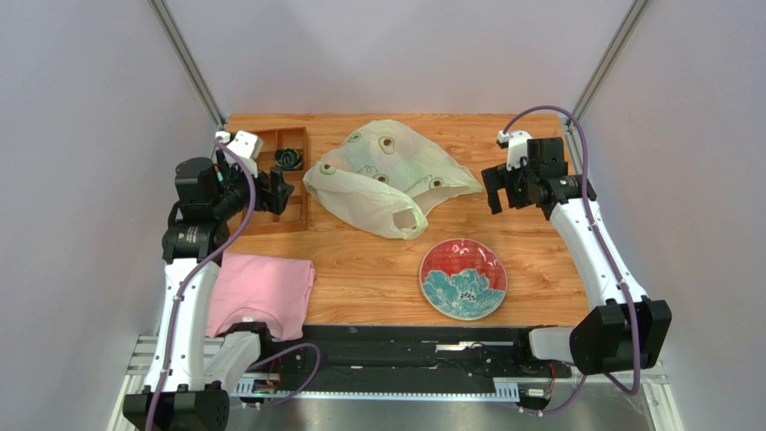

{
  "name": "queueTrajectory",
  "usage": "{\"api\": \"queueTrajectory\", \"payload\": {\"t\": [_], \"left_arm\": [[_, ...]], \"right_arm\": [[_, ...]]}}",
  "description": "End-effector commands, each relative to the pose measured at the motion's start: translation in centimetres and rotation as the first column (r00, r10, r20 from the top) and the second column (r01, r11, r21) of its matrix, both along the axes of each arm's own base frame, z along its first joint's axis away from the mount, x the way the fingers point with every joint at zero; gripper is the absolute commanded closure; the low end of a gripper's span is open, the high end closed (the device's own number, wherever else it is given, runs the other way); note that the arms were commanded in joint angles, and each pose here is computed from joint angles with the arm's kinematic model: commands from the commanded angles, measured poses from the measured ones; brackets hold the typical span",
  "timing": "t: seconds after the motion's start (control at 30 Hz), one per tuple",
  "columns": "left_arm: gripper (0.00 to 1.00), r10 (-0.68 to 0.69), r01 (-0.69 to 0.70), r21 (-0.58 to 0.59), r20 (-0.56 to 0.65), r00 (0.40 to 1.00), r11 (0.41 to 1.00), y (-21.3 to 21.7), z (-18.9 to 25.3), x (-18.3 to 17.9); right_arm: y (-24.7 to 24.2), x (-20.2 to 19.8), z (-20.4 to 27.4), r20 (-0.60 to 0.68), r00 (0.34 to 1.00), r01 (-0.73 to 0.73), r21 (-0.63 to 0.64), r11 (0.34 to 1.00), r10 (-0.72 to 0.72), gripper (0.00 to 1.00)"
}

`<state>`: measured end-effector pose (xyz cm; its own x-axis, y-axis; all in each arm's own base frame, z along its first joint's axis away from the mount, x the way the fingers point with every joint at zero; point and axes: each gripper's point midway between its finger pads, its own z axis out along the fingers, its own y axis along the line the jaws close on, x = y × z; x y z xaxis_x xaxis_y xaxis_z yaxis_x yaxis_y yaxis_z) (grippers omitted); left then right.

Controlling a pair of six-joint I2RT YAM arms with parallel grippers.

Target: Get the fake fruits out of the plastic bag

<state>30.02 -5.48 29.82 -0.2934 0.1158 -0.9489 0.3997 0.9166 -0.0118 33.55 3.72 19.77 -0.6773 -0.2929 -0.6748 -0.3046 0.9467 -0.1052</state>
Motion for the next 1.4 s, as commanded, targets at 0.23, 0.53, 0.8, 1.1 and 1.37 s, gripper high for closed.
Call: {"api": "queueTrajectory", "payload": {"t": [0.23,0.53,0.8,1.1,1.37], "left_arm": [[0.01,-0.188,0.182,-0.133,-0.031,0.982,0.974,-4.4,2.8,-0.7],[0.01,-0.561,0.545,-0.141,-0.123,0.819,0.827,-14.3,2.0,-3.9],[0.04,-0.772,0.693,-0.341,-0.248,0.586,0.636,-22.3,-1.2,-6.8],[0.02,-0.785,0.603,-0.504,-0.358,0.506,0.619,-29.6,-4.3,-5.2],[0.03,-0.575,0.388,-0.432,-0.502,0.646,0.814,-33.7,-8.4,1.5]], "right_arm": [[2.4,3.2,6.9,0.135,0.985,-0.119,0.052,0.992,0.111,0.0],[2.4,7.7,6.2,0.134,0.988,-0.084,0.054,0.995,0.077,0.03],[5.0,7.9,0.5,0.022,0.969,-0.245,0.115,0.963,0.244,0.02],[6.2,11.5,-3.9,-0.044,0.963,-0.255,0.164,0.953,0.266,0.03],[7.0,13.4,-6.0,-0.069,0.972,-0.209,0.185,0.96,0.225,0.18]]}}
